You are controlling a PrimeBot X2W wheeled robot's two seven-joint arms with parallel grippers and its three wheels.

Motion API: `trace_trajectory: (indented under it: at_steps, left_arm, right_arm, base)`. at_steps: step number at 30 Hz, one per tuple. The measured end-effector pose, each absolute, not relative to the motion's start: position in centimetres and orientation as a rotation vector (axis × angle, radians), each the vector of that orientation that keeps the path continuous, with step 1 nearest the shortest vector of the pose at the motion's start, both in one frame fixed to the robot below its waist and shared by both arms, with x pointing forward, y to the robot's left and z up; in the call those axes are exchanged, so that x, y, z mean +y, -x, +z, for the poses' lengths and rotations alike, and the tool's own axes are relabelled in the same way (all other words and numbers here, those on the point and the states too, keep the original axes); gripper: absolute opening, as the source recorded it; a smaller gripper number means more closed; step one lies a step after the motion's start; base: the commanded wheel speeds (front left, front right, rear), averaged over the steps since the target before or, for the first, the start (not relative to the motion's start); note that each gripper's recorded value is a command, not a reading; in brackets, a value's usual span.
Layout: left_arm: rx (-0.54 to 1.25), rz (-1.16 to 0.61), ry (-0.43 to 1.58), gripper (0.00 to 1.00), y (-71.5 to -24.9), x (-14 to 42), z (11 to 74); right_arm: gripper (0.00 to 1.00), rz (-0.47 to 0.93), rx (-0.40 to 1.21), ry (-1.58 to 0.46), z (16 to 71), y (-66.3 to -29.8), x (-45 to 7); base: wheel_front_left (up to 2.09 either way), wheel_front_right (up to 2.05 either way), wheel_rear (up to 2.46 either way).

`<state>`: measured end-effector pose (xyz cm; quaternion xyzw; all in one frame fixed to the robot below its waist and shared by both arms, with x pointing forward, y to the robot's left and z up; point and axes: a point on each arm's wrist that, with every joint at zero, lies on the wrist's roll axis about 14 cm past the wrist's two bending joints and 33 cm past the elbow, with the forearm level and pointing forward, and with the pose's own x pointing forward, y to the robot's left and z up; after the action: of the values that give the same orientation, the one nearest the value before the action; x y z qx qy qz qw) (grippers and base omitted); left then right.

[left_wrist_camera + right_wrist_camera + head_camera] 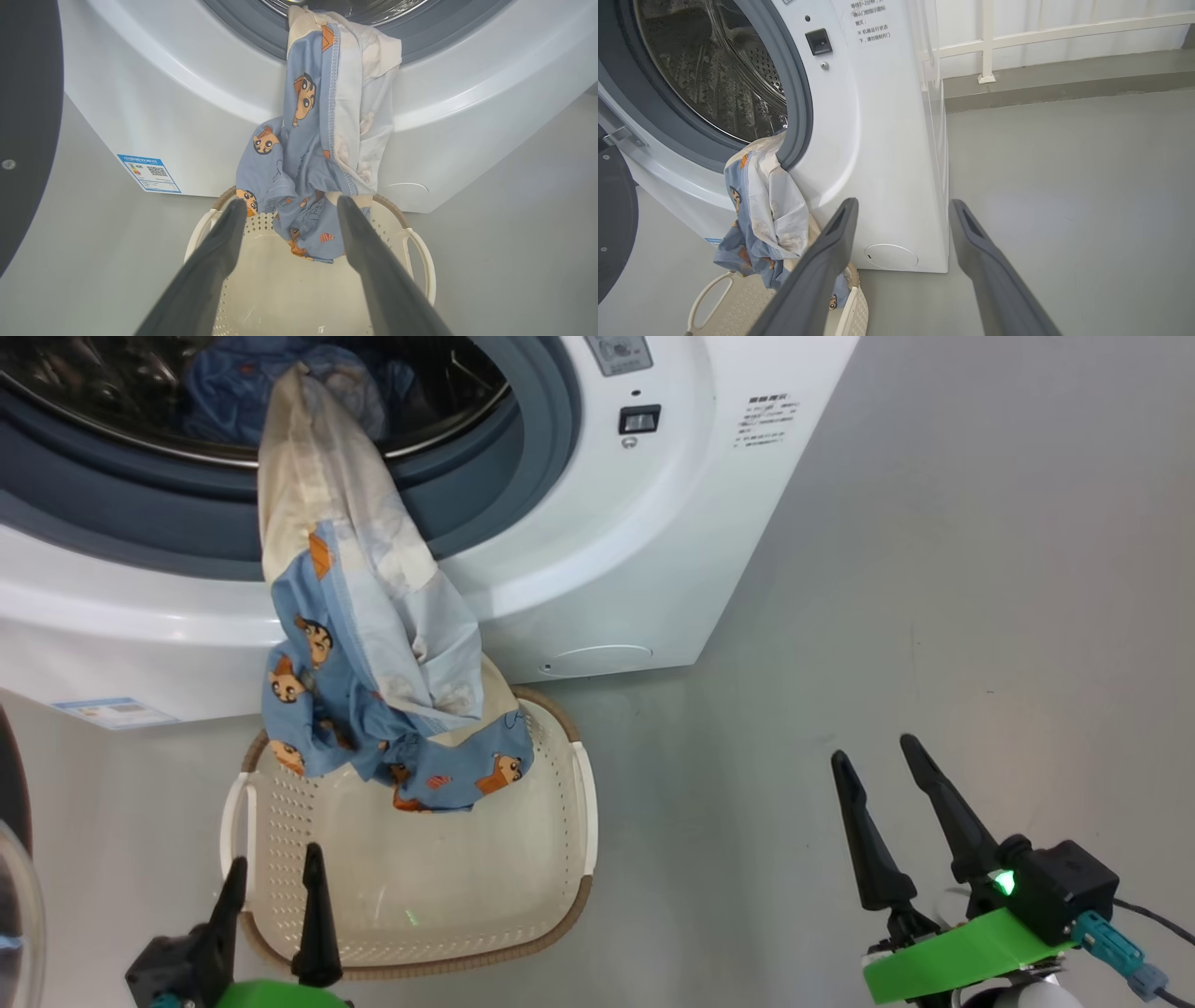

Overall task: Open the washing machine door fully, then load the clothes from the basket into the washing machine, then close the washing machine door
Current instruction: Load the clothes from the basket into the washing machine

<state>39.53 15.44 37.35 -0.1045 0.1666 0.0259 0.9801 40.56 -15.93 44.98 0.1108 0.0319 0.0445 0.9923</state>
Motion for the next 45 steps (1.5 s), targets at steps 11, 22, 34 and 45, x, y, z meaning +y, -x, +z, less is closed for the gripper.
trace_trajectory:
  at_steps: [11,22,34,45]
  left_arm:
    - [0.302,0.067,0.203,1.00,-39.6,16.0,38.4]
    - [0.300,0.070,0.202,1.00,-39.5,16.1,38.7]
    - [0.306,0.065,0.206,1.00,-39.6,15.8,38.5]
    - [0.368,-0.006,0.248,1.00,-41.0,13.9,36.2]
  right_arm:
    - [1.00,0.076,0.082,-0.212,44.4,-40.1,-16.3]
    - [1.00,0.064,0.099,-0.210,44.0,-39.8,-16.7]
    - [1.00,0.055,0.109,-0.208,43.6,-39.7,-16.9]
    - [1.00,0.033,0.142,-0.213,42.5,-39.5,-17.5]
  base:
    - [0.00,0.00,0.00]
    - [0.00,0.00,0.00]
    - [0.00,0.00,0.00]
    - [0.00,0.00,0.00]
